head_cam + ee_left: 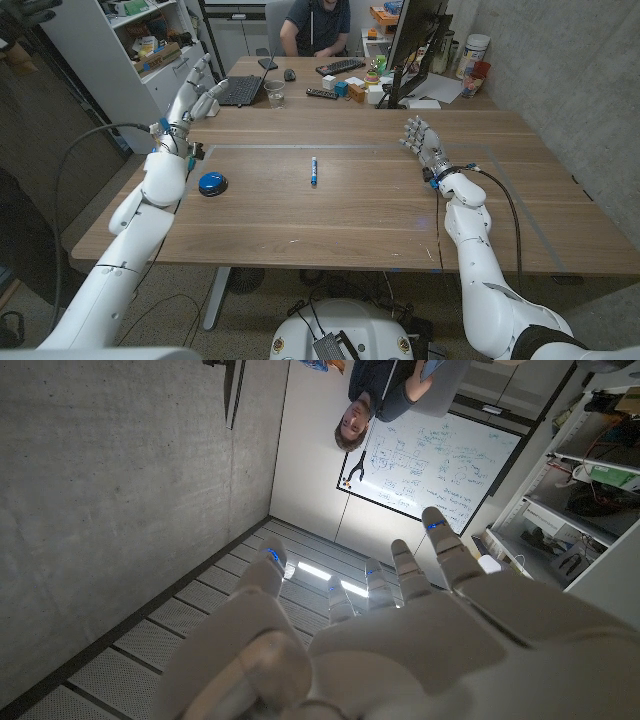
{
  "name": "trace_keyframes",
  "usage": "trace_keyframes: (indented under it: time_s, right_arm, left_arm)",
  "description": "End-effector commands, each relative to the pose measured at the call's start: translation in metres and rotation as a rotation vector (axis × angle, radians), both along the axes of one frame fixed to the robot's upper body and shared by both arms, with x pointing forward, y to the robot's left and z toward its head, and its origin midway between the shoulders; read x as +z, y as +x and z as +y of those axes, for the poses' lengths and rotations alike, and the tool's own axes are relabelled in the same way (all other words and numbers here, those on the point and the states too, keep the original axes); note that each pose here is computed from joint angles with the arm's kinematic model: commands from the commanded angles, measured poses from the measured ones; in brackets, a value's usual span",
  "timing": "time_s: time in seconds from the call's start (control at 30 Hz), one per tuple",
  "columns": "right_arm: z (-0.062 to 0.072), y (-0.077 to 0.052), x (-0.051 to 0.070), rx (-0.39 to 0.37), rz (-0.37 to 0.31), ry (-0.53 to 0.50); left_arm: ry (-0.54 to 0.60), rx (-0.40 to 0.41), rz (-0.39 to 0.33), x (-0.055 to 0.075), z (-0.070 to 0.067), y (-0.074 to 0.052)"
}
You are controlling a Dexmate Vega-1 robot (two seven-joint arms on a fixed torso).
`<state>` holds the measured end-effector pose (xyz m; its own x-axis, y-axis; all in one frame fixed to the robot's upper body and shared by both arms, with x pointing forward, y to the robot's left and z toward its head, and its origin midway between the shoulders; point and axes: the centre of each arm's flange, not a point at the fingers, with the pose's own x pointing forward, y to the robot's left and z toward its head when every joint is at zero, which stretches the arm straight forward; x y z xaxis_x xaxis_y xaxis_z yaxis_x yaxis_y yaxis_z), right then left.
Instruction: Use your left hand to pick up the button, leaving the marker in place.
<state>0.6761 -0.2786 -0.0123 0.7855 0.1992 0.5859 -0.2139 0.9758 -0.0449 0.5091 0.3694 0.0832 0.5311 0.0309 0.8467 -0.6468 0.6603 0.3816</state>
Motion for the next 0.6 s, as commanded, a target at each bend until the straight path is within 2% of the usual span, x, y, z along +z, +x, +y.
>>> trace_keyframes:
  time_s: [0.03,0.1,0.17,0.2,0.47,0.53,0.6]
  right_arm:
    - [0.0,0.007,0.003,0.001,0.001,0.0]
    - [0.001,0.009,0.003,0.004,0.0,0.004]
    - [0.002,0.011,0.004,0.005,-0.001,0.002]
    - [0.002,0.011,0.005,0.005,0.0,0.002]
    - [0.006,0.015,0.006,0.019,-0.005,0.001]
    - [0.005,0.015,0.006,0.018,-0.007,-0.001]
    - [0.005,0.015,0.004,0.019,-0.006,0.005]
  left_arm:
    - [0.083,0.194,-0.022,0.007,0.011,-0.014]
    - [0.096,0.222,-0.018,0.008,0.012,-0.016]
    - [0.152,0.317,-0.032,0.009,0.009,-0.02]
    - [0.166,0.33,-0.026,0.01,0.009,-0.021]
    - [0.193,0.378,0.001,0.014,0.008,-0.026]
    - [0.21,0.414,0.009,0.014,0.008,-0.027]
    - [0.213,0.413,0.055,0.016,0.009,-0.026]
